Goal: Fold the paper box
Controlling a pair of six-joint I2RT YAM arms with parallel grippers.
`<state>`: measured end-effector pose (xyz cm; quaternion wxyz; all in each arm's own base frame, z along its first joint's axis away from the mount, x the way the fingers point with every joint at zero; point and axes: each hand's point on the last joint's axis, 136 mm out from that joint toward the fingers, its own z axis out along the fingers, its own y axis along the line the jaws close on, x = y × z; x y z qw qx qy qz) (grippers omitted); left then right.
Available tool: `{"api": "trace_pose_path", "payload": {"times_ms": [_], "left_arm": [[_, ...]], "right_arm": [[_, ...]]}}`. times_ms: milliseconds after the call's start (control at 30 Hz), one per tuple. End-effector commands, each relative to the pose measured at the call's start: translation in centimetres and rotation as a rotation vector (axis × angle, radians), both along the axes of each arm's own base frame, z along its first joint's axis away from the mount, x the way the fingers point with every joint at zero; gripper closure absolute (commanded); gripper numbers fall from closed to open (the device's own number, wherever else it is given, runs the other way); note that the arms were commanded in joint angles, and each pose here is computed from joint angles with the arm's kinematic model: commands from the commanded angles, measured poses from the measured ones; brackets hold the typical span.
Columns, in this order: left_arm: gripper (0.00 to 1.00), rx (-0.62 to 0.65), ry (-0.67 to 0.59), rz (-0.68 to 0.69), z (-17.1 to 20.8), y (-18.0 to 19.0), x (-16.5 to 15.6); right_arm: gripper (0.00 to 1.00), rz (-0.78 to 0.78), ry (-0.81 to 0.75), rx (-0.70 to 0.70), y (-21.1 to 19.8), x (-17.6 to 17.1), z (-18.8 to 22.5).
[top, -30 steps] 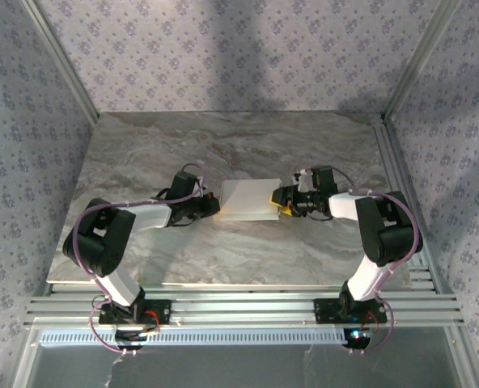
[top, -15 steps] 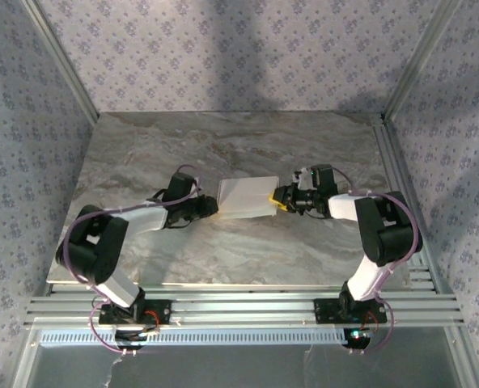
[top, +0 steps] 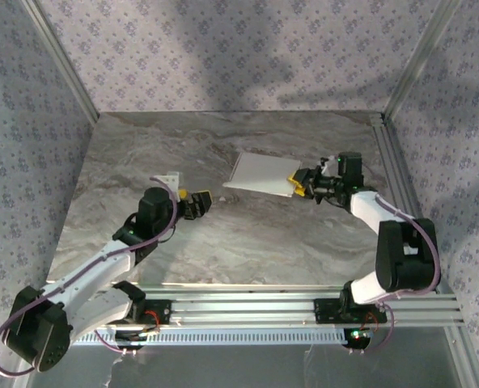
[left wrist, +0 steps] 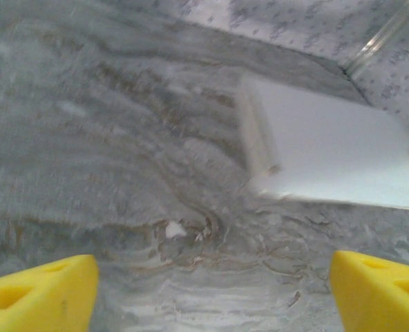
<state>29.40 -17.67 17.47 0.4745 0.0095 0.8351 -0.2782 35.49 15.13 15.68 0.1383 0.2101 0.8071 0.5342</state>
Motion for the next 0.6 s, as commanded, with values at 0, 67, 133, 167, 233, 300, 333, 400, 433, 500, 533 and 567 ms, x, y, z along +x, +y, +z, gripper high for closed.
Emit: {"api": "trace_pose_path", "payload": {"times_ms": [0, 67, 133, 167, 233, 300, 333, 400, 433, 500, 533, 567], "left_arm": [[0.11, -0.183, 0.079, 0.087, 0.7, 0.8, 1.7], [0.11, -0.278, 0.181, 0.097, 1.3, 0.1, 2.7], [0.1, -0.334, 0.247, 0.081, 2.2, -1.3, 3.6], [0.1, -0.38, 0.266, 0.063, 2.7, -2.2, 4.1], [0.09, -0.472, 0.275, 0.047, 3.4, -3.3, 5.1], [0.08, -0.561, 0.296, 0.059, 3.7, -3.9, 6.3], [0.08, -0.596, 0.33, 0.075, 3.4, -4.1, 6.8], [0.08, -0.644, 0.4, 0.093, 3.0, -4.6, 7.6], [0.09, -0.667, 0.435, 0.091, 2.8, -5.1, 7.9], [0.09, -0.721, 0.472, 0.066, 2.8, -6.4, 8.3], [0.09, -0.735, 0.481, 0.053, 2.9, -7.0, 8.4], [0.09, -0.747, 0.487, 0.043, 2.9, -7.6, 8.5]], "right_arm": [[0.82, 0.023, 0.046, 0.049, -0.5, -1.9, 2.8], [0.82, 0.03, 0.048, 0.038, -0.8, -2.7, 3.4], [0.82, 0.023, 0.056, 0.061, -1.0, -3.1, 3.7], [0.82, 0.02, 0.056, 0.078, -1.1, -3.2, 4.0], [0.81, 0.017, 0.061, 0.082, -1.1, -3.5, 4.3], [0.81, 0.021, 0.067, 0.085, -1.0, -3.8, 4.5], [0.81, 0.024, 0.07, 0.09, -0.9, -3.9, 4.7], [0.81, 0.025, 0.075, 0.091, -0.9, -4.0, 5.0], [0.81, 0.026, 0.082, 0.094, -0.8, -4.0, 5.0], [0.81, 0.028, 0.094, 0.103, -0.6, -4.1, 5.1], [0.81, 0.03, 0.095, 0.107, -0.4, -4.1, 5.2], [0.81, 0.03, 0.098, 0.108, -0.3, -4.0, 5.2]]}}
